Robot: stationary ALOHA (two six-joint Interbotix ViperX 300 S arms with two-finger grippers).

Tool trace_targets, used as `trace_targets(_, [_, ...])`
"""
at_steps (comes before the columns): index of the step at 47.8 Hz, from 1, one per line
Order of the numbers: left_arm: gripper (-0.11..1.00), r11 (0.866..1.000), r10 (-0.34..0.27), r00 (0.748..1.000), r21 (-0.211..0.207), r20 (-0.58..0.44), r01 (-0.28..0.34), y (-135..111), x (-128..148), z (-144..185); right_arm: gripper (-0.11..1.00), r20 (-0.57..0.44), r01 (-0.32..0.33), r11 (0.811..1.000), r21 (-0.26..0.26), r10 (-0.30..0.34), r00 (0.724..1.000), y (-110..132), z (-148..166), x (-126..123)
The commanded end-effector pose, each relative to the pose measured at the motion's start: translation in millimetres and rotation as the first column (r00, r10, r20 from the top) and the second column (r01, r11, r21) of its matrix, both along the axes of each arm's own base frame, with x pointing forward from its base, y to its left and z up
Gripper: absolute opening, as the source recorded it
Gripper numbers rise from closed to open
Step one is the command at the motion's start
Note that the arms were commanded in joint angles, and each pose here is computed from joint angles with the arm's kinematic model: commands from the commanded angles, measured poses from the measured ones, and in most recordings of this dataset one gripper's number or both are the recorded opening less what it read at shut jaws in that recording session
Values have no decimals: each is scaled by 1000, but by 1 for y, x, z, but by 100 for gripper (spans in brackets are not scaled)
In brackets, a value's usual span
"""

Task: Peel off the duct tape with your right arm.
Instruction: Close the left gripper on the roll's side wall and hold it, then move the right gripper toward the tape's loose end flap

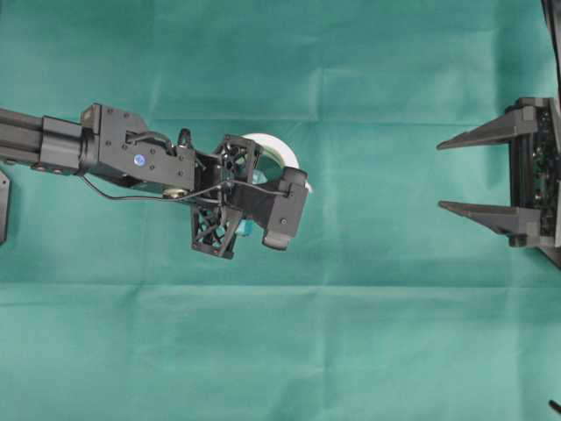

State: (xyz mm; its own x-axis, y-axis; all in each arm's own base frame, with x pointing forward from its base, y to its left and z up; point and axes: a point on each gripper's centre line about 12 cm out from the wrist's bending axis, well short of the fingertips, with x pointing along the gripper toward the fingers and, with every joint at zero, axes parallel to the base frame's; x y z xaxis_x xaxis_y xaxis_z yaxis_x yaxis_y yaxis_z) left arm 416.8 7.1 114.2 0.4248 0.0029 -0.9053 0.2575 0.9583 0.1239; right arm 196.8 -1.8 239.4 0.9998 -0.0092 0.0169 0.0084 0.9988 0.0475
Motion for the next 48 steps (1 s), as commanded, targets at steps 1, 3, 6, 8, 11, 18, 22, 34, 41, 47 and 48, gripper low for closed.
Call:
trace_targets(1, [24,1000,-17,999,7,41,17,-2,4,16,74,17,0,1000,1,0,1000,0,4,2])
trace_targets(3, [24,1000,-18,999,7,46,18,-3,4,18,74,15,0,1000,1,0,1000,0,4,2])
trace_targets(6, [23,1000,-22,998,9,52,22,-4,3,22,74,15,0,1000,3,0,1000,0,4,2])
trace_targets(8, [23,1000,-25,998,9,57,25,-5,3,25,74,15,0,1000,3,0,1000,0,4,2])
trace_targets(11, [23,1000,-28,998,10,63,28,-6,3,30,74,17,0,1000,3,0,1000,0,4,2])
trace_targets(18, [23,999,-38,997,10,64,37,-9,-1,43,74,12,1,1000,4,-1,1000,0,2,1])
trace_targets(22, [23,999,-44,997,10,69,43,-12,-3,52,74,9,1,1000,4,-1,1000,0,1,1])
trace_targets(34, [23,999,-52,992,9,118,52,-17,-5,95,74,-3,1,1000,7,-1,1000,0,-3,-1])
trace_targets(41, [23,999,-54,992,9,115,54,-18,-5,117,74,-12,1,1000,23,-1,1000,0,-6,-1])
trace_targets(47, [23,998,-62,992,9,109,62,-20,-3,132,74,-27,2,1000,29,-1,1000,0,-10,0])
trace_targets(48, [23,998,-62,992,9,109,62,-20,-3,134,73,-30,2,1000,29,-1,1000,0,-11,0])
